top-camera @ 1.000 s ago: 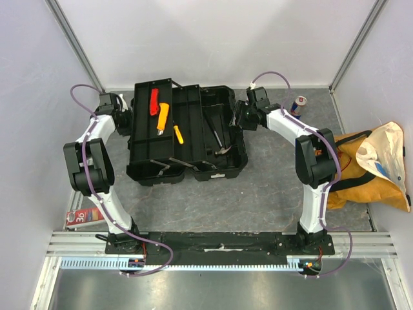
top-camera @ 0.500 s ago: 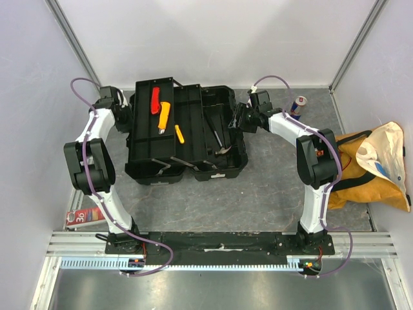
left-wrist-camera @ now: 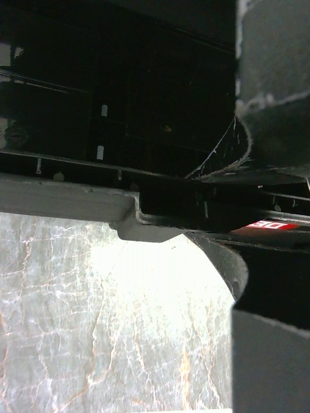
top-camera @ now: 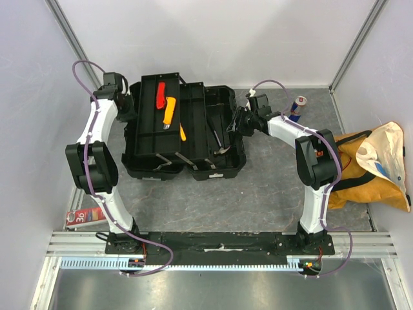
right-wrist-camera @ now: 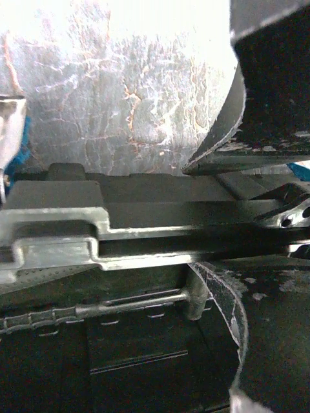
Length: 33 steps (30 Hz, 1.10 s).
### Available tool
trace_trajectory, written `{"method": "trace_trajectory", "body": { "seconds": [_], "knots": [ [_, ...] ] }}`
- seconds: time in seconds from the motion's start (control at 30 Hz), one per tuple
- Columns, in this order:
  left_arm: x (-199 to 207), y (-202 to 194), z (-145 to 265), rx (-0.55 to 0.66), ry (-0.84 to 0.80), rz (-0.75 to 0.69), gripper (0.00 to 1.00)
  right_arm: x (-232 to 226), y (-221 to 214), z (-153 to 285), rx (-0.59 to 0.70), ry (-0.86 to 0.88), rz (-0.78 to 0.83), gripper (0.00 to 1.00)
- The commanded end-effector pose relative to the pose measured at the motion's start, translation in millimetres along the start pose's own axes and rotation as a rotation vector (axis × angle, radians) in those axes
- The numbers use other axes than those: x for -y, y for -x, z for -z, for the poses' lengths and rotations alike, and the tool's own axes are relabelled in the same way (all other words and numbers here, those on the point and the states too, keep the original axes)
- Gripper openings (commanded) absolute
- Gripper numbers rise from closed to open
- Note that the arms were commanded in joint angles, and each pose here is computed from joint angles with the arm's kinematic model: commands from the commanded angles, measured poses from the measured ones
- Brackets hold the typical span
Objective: Pack the tool kit
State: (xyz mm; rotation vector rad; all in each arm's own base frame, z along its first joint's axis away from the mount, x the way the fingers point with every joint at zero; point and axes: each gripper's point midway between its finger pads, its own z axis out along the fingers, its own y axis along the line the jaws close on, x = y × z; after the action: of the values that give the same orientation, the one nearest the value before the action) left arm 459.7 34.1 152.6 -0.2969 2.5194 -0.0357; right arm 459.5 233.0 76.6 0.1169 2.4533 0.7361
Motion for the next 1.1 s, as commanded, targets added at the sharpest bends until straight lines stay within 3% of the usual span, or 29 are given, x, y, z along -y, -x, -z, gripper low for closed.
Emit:
{"method": "trace_trajectory", "body": {
  "seconds": [0.0, 0.5, 0.6, 0.8, 1.07],
  "knots": [
    [0, 99, 84, 0.385, 0.073, -0.076, 0.02, -9, -13, 4, -0.016, 0.011, -0.014, 0.53],
    [-11, 101, 87, 0.389, 0.146, -0.129, 0.02, -11, -26, -4, -0.042, 0.006, -0.027, 0.49],
    [-9, 107, 97, 0.409, 0.139, -0.128, 0.02, -11, -31, -8, -0.057, 0.007, -0.02, 0.42],
    [-6, 117, 112, 0.444, 0.147, -0.128, 0.02, -16, -45, -15, -0.085, 0.008, -0.008, 0.16],
    [-1, 125, 131, 0.474, 0.173, -0.172, 0.02, -27, -57, -22, -0.097, 0.01, -0.002, 0.0]
  ]
}}
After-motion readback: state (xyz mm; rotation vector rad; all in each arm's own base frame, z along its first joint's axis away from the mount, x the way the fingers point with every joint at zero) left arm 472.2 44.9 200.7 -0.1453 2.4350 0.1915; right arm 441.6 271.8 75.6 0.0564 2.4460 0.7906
